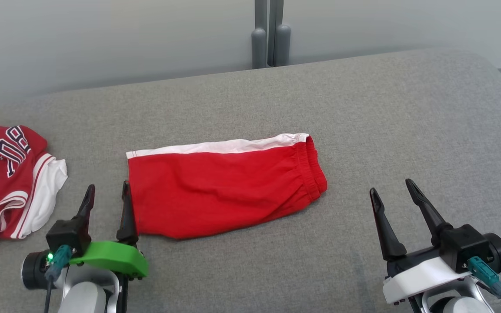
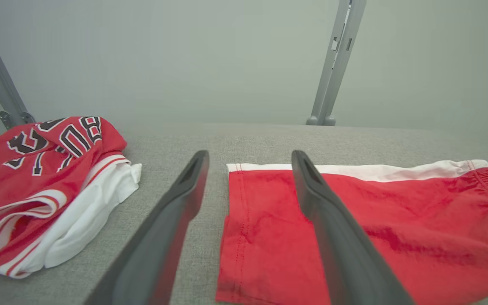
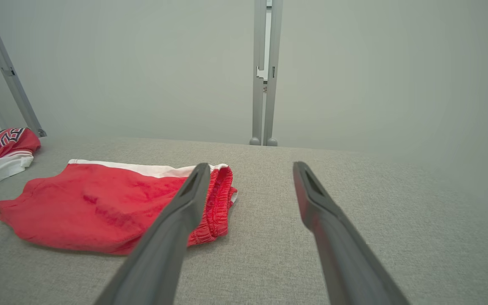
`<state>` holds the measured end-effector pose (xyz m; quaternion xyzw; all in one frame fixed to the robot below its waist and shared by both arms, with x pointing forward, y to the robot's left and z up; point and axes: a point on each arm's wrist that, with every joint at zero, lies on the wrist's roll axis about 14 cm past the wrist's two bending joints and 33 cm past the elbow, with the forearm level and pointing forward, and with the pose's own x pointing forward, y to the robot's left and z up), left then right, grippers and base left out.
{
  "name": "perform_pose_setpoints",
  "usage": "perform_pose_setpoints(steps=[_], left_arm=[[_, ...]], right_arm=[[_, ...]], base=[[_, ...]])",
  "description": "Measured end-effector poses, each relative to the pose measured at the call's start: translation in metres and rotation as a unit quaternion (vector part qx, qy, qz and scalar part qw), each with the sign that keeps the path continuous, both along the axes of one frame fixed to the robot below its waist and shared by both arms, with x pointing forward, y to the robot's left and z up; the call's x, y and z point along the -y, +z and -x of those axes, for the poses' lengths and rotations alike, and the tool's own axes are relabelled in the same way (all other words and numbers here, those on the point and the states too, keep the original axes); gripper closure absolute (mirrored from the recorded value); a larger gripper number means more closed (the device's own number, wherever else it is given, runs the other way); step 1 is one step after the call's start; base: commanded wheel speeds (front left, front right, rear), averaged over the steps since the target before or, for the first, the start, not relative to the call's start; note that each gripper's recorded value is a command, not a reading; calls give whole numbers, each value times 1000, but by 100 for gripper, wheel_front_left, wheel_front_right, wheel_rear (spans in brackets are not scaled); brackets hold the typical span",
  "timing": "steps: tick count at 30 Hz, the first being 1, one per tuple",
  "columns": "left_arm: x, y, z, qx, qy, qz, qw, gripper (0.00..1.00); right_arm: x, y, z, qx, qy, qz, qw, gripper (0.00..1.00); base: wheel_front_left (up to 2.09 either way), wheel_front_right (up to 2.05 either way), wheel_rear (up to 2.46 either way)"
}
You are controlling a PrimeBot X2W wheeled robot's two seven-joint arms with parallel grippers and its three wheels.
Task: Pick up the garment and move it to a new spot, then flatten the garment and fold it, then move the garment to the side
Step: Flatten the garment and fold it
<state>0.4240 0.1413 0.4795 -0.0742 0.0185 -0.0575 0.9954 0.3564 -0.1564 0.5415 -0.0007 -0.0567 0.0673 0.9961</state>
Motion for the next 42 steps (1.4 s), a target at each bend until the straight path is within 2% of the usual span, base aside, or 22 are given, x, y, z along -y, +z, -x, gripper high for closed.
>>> perform_pose_setpoints(steps=[3, 7, 15, 27, 35, 42], left_arm=[[-6, 13, 14, 23, 15, -8, 1000, 0], [-8, 20, 37, 36, 25, 6, 999, 0], [-5, 28, 70, 57, 9, -6, 998, 0], [-41, 7, 115, 28, 53, -38, 997, 0], [-52, 3, 121, 22, 65, -36, 997, 0], [-41, 6, 112, 26, 49, -42, 998, 0]], right_arm=[[3, 3, 4, 5, -5, 0, 1000, 0], [3, 3, 9, 5, -3, -7, 1000, 0], [6, -7, 9, -17, -4, -25, 1000, 0], [-17, -20, -4, -54, 31, -31, 998, 0], [-21, -29, -6, -71, 36, -34, 996, 0], [-15, -36, -9, -93, 26, -31, 995, 0]], base=[[0, 0, 0], [0, 0, 0], [0, 0, 0], [0, 0, 0], [0, 0, 0], [0, 0, 0]])
